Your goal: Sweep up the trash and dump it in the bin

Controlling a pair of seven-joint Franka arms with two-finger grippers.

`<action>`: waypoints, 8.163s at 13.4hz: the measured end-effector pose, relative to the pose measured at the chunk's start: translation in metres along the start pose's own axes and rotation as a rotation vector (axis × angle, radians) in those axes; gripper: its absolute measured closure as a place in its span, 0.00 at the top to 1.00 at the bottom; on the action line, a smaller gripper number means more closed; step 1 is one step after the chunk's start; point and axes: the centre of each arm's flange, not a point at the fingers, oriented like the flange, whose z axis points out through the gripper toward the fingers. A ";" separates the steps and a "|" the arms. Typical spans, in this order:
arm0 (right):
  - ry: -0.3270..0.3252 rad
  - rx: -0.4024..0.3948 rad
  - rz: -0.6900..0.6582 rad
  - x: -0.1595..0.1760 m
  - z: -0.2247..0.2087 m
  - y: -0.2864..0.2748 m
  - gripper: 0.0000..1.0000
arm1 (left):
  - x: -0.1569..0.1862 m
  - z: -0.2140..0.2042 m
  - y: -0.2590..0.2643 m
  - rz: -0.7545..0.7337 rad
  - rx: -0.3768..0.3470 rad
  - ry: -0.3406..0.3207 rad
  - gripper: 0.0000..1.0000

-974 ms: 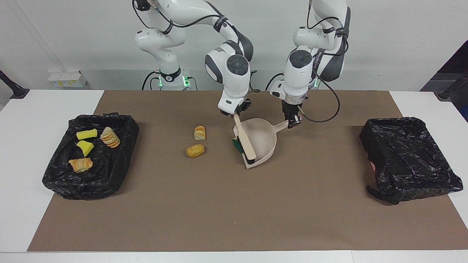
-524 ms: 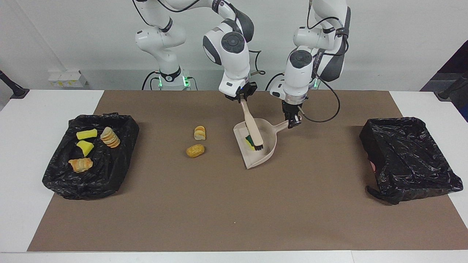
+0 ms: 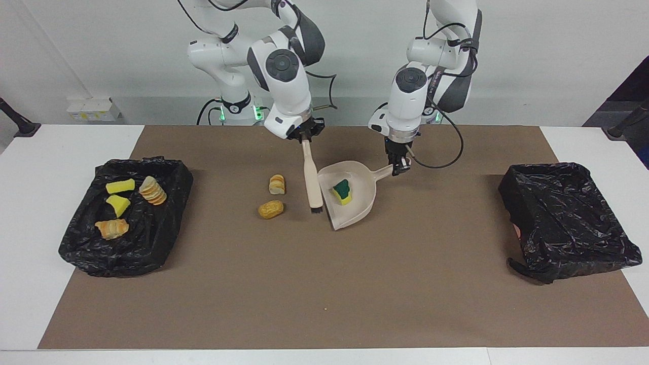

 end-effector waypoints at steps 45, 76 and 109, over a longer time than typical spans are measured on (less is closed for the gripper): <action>-0.072 -0.019 -0.070 -0.059 0.145 0.086 0.26 | 0.078 0.021 0.066 0.031 -0.011 0.047 0.33; -0.049 -0.053 0.050 -0.134 0.199 -0.179 0.26 | -0.417 -0.145 -0.123 -0.976 -0.139 0.015 0.33; 0.311 0.015 0.376 0.023 -0.118 0.110 1.00 | -0.375 -0.163 -0.226 -0.395 0.121 -1.115 0.33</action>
